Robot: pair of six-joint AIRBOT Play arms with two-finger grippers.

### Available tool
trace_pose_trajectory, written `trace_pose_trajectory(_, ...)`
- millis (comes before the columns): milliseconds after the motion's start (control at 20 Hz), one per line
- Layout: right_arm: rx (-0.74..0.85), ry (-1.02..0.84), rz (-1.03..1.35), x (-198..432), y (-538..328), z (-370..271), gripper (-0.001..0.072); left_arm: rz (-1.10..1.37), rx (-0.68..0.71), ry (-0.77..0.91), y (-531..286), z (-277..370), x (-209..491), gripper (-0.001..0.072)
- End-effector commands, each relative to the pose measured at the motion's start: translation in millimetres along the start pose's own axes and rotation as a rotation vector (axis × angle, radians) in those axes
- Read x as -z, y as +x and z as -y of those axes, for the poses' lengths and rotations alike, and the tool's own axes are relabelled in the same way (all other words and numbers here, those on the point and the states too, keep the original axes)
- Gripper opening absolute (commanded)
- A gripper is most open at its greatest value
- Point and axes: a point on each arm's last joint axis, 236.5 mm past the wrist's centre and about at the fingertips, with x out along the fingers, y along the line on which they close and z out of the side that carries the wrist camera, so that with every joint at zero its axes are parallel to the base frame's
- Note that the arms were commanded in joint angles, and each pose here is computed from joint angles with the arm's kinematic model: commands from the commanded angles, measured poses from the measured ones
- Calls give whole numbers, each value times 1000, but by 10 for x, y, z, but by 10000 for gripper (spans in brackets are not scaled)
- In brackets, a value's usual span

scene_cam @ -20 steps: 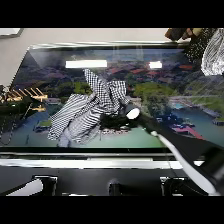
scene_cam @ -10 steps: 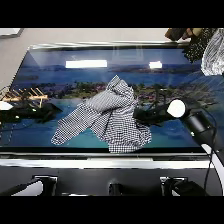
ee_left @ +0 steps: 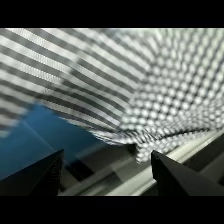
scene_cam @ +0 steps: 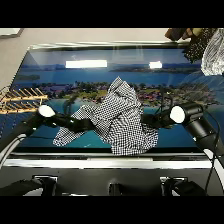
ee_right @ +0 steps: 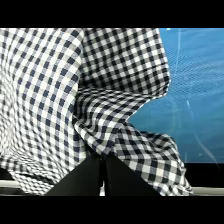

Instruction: Fold the clothes and pants, and hang the long-sleeved shirts on hangers.

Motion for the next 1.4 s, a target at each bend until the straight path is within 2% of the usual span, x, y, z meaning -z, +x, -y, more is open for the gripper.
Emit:
trace_pose_trajectory(0,19,-5,7,-12,29,54,28,-56,7,-1,415,239,223,616)
trace_pose_trajectory(400,24,-6,9,-18,29,65,28,-118,10,-131,611,231,352,617)
trace_pose_trajectory(600,19,-1,7,-11,29,54,28,-105,-67,-200,612,57,339,616)
trace_pose_trajectory(900,-21,26,-12,31,29,-42,29,-1,-4,-300,850,136,77,609)
trace_pose_trajectory(950,-27,28,-16,40,29,-56,29,-20,-6,-314,918,122,117,581)
trace_pose_trajectory(1000,-31,31,-19,48,28,-66,29,-31,-12,-316,961,106,150,445)
trace_pose_trajectory(1050,-36,33,-21,53,28,-77,29,-36,-15,-315,977,98,164,129)
trace_pose_trajectory(1100,-42,36,-24,59,27,-91,29,-28,-11,-295,956,104,133,21)
trace_pose_trajectory(1250,-53,72,-2,-23,-42,-119,28,66,12,-206,656,192,-234,18)
trace_pose_trajectory(1350,-73,101,105,-391,-314,-113,28,201,6,-105,143,304,-709,17)
